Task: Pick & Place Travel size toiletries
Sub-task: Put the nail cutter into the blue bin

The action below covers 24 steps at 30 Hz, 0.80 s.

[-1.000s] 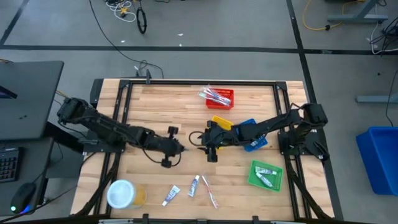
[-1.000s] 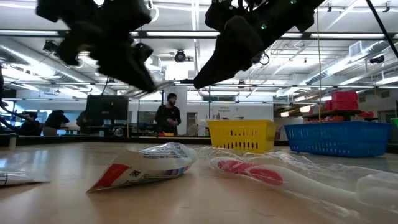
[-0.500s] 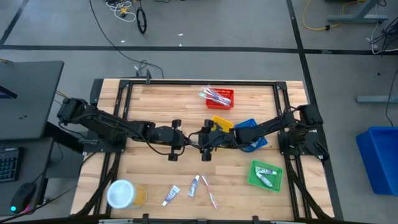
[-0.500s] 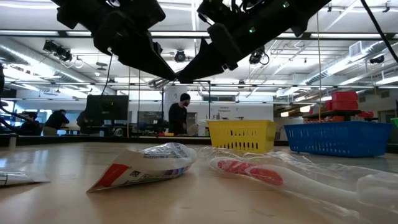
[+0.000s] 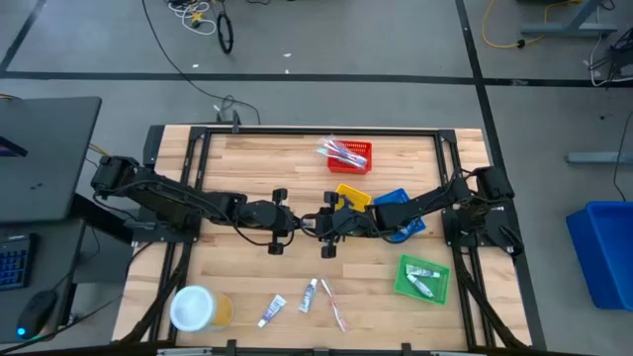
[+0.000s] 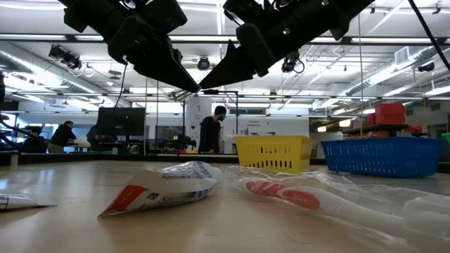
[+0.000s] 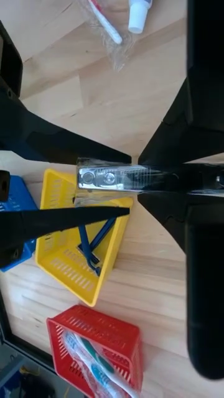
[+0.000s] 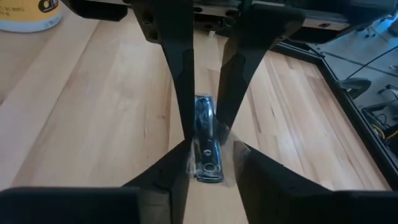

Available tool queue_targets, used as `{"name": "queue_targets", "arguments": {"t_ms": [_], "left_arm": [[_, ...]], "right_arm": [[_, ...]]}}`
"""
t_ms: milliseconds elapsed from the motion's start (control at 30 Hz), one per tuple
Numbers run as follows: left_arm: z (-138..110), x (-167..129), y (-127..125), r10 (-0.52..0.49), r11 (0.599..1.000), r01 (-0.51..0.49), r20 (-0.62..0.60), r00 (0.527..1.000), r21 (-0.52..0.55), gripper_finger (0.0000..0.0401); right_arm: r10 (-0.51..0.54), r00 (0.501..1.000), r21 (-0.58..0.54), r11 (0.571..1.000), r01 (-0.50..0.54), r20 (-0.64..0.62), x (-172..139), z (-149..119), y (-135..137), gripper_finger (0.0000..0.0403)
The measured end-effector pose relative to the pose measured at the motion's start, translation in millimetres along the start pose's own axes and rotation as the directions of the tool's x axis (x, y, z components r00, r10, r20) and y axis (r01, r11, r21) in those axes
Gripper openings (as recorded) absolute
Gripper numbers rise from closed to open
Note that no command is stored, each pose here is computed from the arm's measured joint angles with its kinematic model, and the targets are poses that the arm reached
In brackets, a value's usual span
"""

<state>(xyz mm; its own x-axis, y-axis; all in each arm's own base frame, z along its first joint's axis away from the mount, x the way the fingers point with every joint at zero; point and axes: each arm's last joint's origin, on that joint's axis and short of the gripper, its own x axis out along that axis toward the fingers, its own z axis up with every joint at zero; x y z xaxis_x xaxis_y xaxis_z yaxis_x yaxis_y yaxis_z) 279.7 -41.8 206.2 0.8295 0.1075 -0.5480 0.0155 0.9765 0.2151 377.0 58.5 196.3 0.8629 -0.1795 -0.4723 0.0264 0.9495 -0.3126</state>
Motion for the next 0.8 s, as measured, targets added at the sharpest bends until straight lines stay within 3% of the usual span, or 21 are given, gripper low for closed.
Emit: {"name": "queue_targets", "arguments": {"t_ms": [433, 800], "left_arm": [[-0.1, -0.1, -0.2, -0.002, 1.0, 0.002, -0.001, 1.0, 0.0, 0.0079], [1.1, -0.2, 0.0, 0.002, 1.0, -0.001, 0.01, 1.0, -0.025, 0.0092]], "right_arm": [[0.032, 0.999, -0.022, 0.999, -0.032, 0.005, -0.1, 0.2, 1.2, 0.0059], [0.041, 0.999, 0.044, 0.998, -0.041, -0.002, -1.3, -0.2, 4.5, 0.0053]]}}
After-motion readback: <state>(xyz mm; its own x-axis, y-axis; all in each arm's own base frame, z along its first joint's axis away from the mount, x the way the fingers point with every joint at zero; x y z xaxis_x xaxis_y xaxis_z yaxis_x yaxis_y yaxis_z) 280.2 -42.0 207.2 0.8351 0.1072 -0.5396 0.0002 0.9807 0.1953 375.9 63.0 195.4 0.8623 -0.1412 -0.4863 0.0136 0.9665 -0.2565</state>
